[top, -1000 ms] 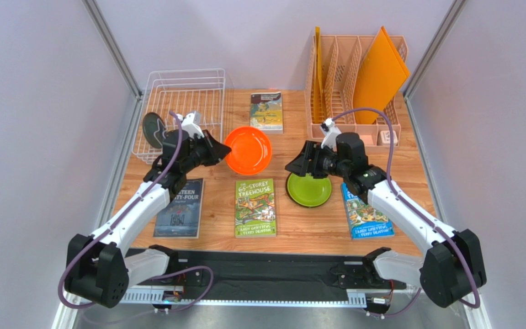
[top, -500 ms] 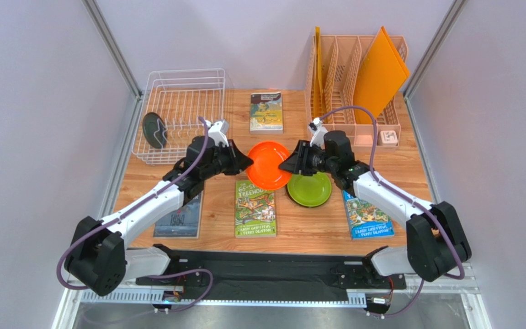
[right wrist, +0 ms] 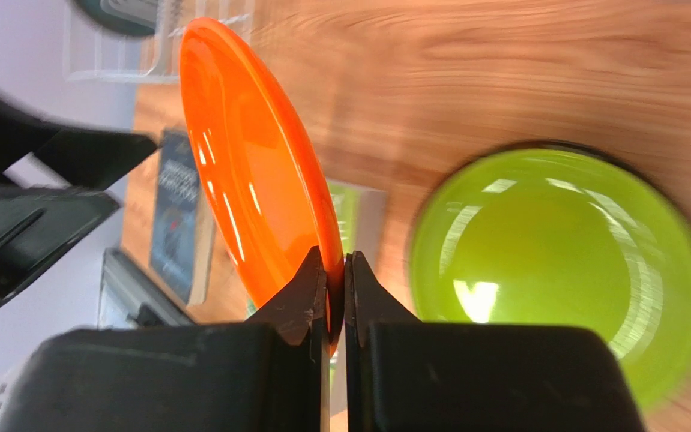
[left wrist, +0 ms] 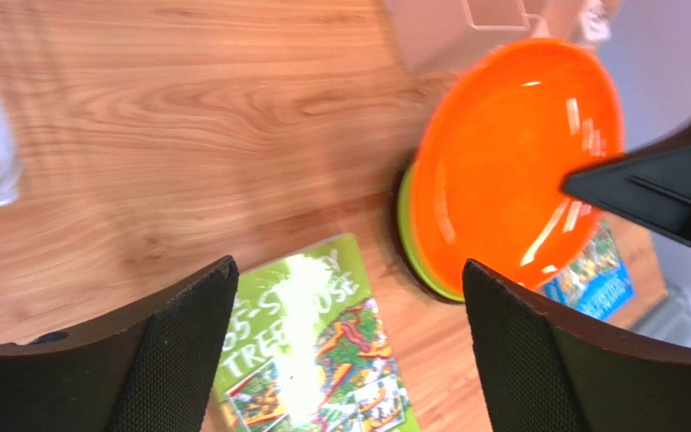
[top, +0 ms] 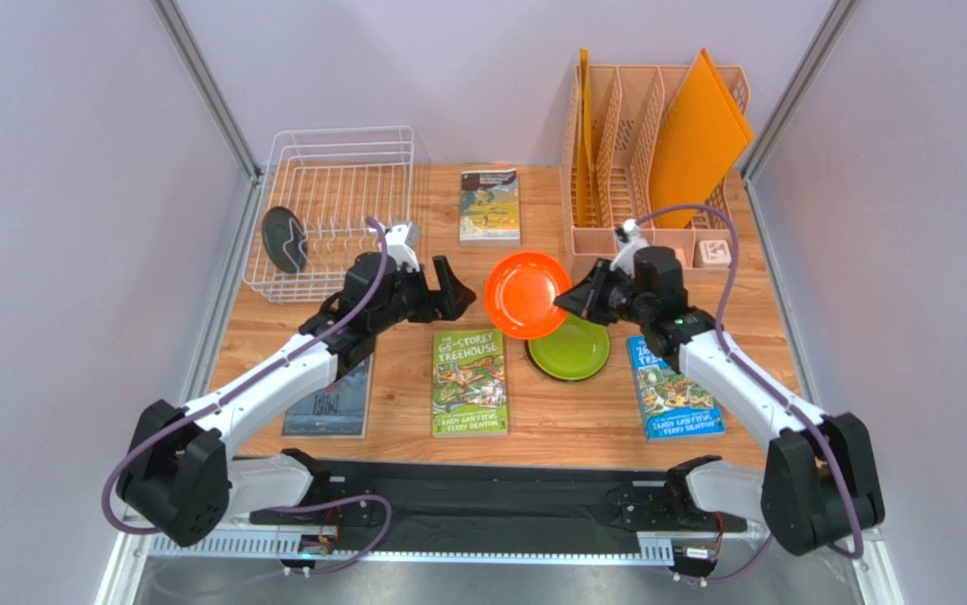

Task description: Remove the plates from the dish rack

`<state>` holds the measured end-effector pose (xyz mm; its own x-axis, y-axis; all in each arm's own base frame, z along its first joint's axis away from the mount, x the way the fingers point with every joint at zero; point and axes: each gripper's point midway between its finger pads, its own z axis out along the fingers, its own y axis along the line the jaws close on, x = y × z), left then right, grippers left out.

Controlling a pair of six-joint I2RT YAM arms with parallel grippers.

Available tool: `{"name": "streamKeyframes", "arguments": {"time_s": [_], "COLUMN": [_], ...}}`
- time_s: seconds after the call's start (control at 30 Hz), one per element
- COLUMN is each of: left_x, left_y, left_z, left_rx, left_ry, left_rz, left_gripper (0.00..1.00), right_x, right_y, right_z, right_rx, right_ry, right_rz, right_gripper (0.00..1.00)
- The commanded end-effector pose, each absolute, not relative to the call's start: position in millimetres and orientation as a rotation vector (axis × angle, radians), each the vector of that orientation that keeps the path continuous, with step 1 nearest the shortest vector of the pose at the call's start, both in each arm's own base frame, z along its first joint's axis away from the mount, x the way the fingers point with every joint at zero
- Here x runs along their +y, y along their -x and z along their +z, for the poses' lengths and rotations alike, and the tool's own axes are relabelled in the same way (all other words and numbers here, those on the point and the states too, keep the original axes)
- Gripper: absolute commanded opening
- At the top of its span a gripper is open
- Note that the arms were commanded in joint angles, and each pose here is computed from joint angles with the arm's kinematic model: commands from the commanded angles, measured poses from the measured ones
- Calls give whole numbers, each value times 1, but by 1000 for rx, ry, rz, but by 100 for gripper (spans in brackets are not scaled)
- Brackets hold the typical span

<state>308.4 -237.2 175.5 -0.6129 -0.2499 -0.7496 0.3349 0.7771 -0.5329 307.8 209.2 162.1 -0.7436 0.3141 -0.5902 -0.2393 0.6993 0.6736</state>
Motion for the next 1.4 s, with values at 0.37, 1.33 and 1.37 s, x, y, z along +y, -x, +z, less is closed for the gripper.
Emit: {"name": "streamKeyframes", "arguments": {"time_s": [0.37, 1.33, 1.37], "left_x": [-118, -60, -53], "left_y": [-336, -355, -357], "left_z": [241, 235, 234], "left_rx": [1860, 1869, 1873], "left_ry": [66, 204, 223], "left_rz": [-101, -28, -14], "left_gripper": [100, 100, 100], "right_x": [121, 121, 116], "right_y": [-283, -292, -292], "right_z": [108, 69, 74], "right_rx": [2369, 2519, 2517], "right_ry": [-370, -393, -374], "right_rz": [685, 668, 626], "right_gripper": [0, 65, 66]}}
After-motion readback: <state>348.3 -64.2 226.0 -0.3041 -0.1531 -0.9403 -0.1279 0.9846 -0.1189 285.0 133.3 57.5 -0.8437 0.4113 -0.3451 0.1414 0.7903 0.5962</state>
